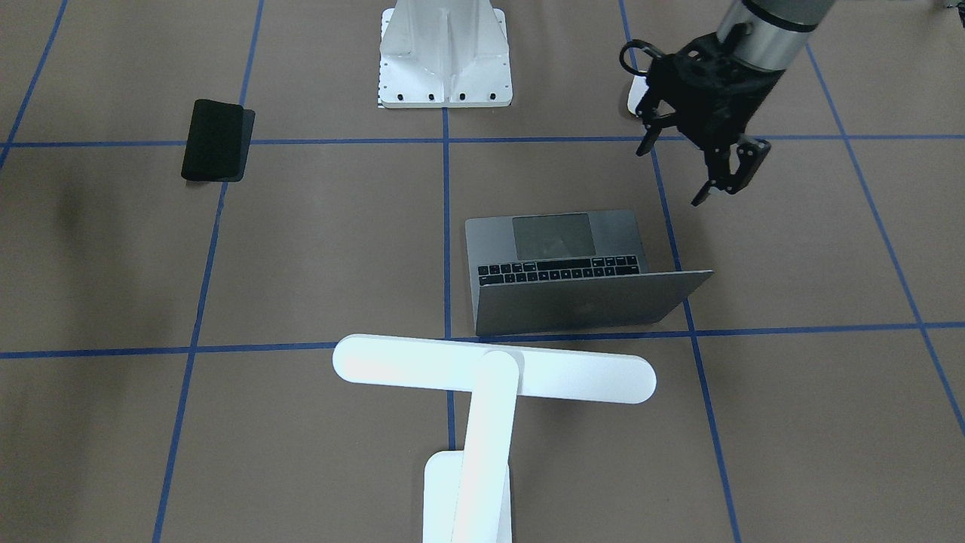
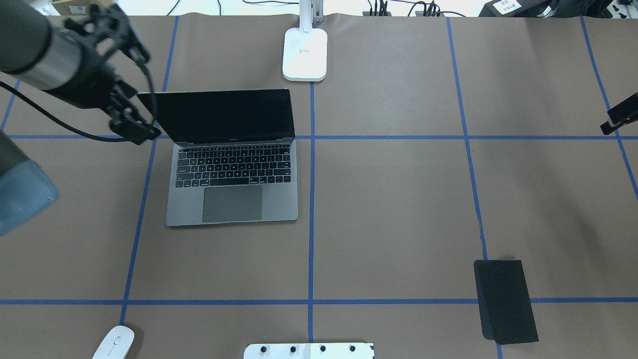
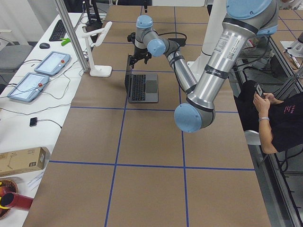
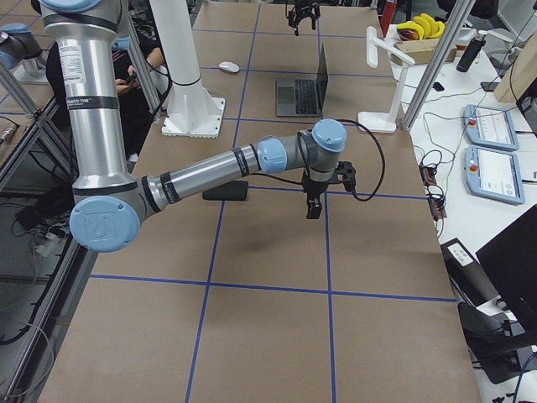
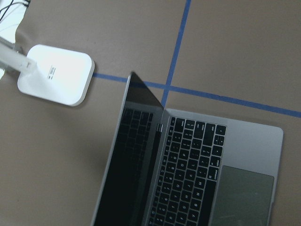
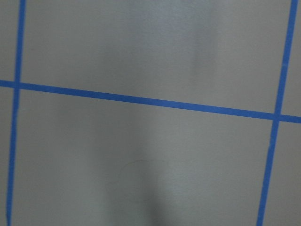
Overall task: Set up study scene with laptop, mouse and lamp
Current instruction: 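Withdraw the left arm while the right arm moves toward the black pad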
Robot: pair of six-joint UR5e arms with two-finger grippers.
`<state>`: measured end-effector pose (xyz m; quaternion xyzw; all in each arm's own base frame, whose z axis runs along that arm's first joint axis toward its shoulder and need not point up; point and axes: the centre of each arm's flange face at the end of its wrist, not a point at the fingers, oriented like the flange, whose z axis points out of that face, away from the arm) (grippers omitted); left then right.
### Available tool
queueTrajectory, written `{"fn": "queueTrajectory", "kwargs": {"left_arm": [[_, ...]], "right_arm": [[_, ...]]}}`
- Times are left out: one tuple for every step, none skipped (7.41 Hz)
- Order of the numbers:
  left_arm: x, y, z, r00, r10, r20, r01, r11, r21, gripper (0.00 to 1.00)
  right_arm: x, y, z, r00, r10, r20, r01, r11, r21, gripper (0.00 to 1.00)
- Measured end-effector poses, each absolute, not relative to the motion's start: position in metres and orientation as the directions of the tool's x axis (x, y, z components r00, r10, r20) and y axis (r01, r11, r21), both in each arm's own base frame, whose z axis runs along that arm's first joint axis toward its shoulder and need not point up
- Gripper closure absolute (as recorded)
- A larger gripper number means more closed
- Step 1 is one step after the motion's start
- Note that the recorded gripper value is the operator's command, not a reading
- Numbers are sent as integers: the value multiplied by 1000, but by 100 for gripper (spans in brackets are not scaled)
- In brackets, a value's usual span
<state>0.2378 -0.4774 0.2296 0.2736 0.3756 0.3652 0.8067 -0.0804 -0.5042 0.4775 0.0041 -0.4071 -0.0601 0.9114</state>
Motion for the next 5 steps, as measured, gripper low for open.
{"fn": "queueTrajectory", "kwargs": {"left_arm": [[205,-484,262,490,737,-466,-360,658,661,0],[176,-491,297,535,675,-508,-340,722,602,0],[153,-496,332,576,616,-537,-324,776,542,0],[137,-496,365,606,566,-559,-314,816,485,0],[123,-494,395,630,522,-575,-306,847,433,0]], "right_arm": [[-97,-488,458,641,-134,756,125,990,69,0],[-110,-475,444,620,-158,768,149,985,83,0],[-117,-469,436,600,-173,781,167,982,90,0],[-121,-469,427,580,-197,791,174,978,116,0],[-121,-466,425,563,-227,795,174,973,154,0]]}}
